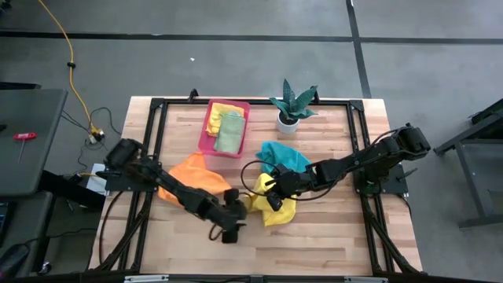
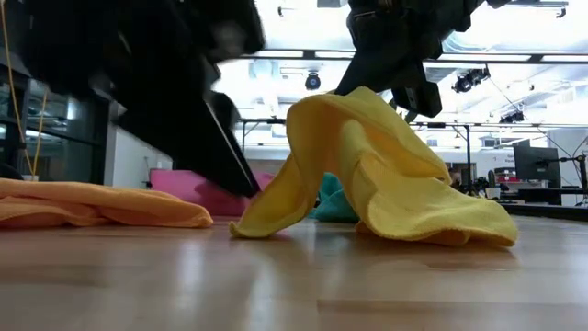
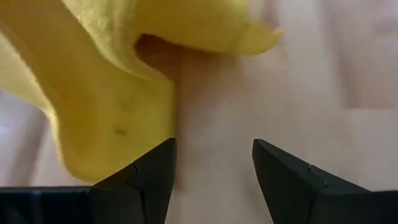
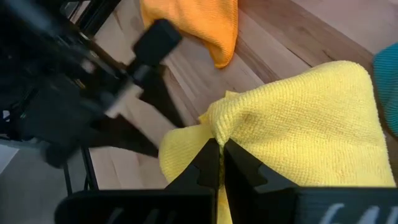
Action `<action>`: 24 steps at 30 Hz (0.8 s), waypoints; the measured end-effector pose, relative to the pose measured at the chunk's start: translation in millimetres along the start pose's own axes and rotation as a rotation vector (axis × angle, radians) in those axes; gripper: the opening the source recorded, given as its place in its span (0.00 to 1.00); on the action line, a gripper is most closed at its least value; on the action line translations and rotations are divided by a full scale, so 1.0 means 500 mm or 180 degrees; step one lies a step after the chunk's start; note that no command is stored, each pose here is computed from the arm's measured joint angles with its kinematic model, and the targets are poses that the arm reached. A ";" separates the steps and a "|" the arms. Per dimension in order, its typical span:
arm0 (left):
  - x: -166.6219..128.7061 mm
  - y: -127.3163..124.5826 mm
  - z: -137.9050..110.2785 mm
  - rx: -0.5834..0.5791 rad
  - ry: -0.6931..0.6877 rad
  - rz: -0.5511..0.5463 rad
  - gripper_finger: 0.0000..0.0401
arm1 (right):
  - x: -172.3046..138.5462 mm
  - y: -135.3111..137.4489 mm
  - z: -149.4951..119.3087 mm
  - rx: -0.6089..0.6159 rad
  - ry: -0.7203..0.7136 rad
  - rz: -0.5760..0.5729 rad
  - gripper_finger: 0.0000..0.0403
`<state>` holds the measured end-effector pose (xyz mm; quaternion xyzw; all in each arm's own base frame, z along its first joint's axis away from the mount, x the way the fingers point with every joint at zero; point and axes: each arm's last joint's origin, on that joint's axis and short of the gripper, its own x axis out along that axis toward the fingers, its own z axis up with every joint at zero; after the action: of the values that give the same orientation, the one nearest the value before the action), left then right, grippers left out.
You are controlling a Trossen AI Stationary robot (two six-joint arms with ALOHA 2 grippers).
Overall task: Fold microfiber towels
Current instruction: Fold the yellow microfiber cloth
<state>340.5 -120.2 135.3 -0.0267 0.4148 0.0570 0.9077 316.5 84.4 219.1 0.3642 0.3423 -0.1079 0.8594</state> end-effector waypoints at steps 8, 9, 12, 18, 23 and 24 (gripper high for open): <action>0.018 -0.001 0.010 0.0259 0.0180 0.0297 0.50 | 0.000 -0.002 -0.003 -0.0008 0.0057 -0.0028 0.00; 0.018 -0.001 0.007 0.0355 0.0245 0.0257 0.50 | 0.000 -0.002 -0.003 -0.0009 0.0060 -0.0029 0.00; 0.017 0.001 -0.001 0.0614 0.0400 0.0177 0.49 | 0.000 -0.003 -0.003 -0.0010 0.0069 -0.0041 0.00; 0.027 0.030 0.006 0.0693 0.0409 0.0263 0.44 | 0.000 -0.003 -0.003 -0.0009 0.0071 -0.0038 0.00; 0.043 0.055 0.008 0.0690 0.0538 0.0055 0.40 | 0.000 -0.003 -0.004 0.0003 0.0089 -0.0023 0.00; 0.044 0.057 0.008 0.0702 0.0554 -0.0005 0.39 | 0.000 -0.003 -0.004 0.0006 0.0094 -0.0023 0.00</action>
<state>354.3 -89.8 121.2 0.0681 0.4958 0.0078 0.8658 314.9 84.7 217.4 0.3653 0.3561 -0.1059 0.8535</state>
